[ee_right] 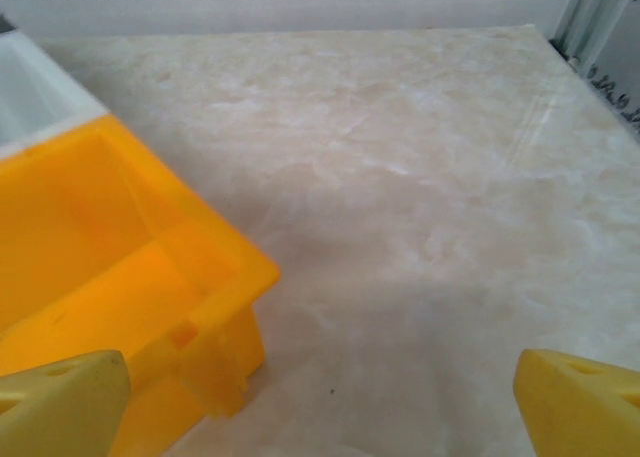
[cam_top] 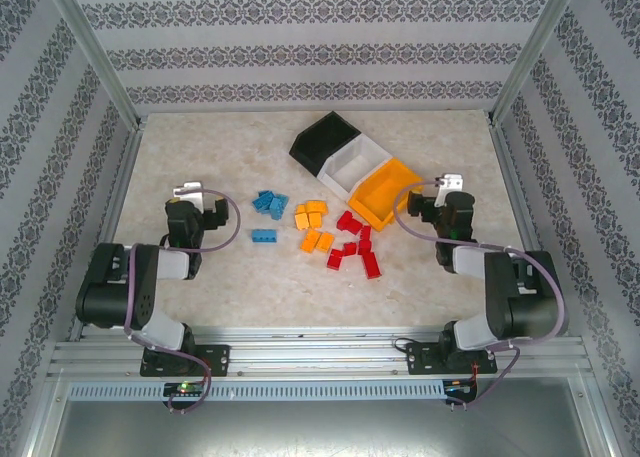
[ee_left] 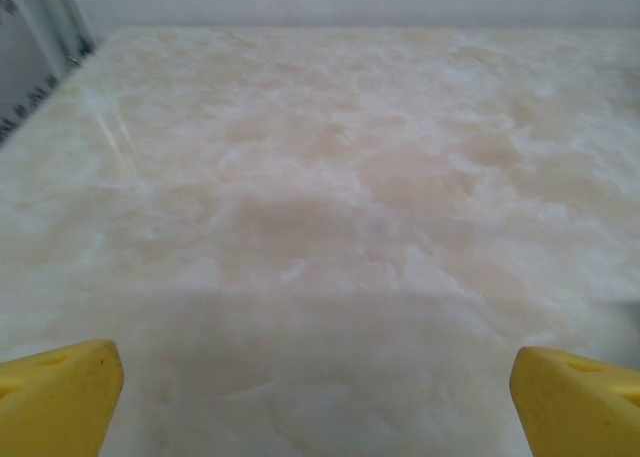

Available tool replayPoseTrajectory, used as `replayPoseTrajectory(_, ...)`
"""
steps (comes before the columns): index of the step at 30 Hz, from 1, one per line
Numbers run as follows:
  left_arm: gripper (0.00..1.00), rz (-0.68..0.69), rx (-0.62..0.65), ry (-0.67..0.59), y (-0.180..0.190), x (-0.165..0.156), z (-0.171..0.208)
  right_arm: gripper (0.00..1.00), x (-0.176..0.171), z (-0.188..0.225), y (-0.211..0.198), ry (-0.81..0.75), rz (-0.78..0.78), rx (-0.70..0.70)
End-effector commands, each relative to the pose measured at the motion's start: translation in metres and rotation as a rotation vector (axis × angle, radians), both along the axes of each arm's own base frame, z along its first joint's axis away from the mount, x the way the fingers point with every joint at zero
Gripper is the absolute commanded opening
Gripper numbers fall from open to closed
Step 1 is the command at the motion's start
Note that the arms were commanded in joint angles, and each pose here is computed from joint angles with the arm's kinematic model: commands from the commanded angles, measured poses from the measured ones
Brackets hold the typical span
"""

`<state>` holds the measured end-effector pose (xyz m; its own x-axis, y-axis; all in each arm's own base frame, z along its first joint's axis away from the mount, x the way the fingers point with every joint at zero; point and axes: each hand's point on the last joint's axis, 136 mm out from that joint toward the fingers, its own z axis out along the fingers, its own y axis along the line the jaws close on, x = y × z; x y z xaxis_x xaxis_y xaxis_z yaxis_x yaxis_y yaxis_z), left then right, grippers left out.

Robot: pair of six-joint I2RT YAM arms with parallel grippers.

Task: Sort the legos into containers by color

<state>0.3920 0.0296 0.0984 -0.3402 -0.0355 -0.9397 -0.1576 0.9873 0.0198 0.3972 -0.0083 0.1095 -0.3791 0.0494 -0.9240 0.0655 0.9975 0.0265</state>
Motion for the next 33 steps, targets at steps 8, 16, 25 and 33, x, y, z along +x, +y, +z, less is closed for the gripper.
replayPoseTrajectory(8,1.0,0.31,-0.086,0.046,0.04,-0.016,0.083,0.98,0.012,0.038,-0.045,0.187,-0.295,0.265)
replayPoseTrajectory(16,1.0,0.24,-0.125,0.212,0.023,-0.013,0.098,0.98,0.026,0.038,-0.024,0.412,-0.272,0.476)
replayPoseTrajectory(25,1.0,0.19,-0.418,0.616,-0.026,-0.029,0.059,0.98,-0.028,0.034,0.022,0.691,-0.268,0.548)
replayPoseTrajectory(33,1.0,0.001,-0.42,0.67,-0.086,-0.064,0.05,0.96,-0.108,0.034,0.084,0.862,-0.175,0.431)
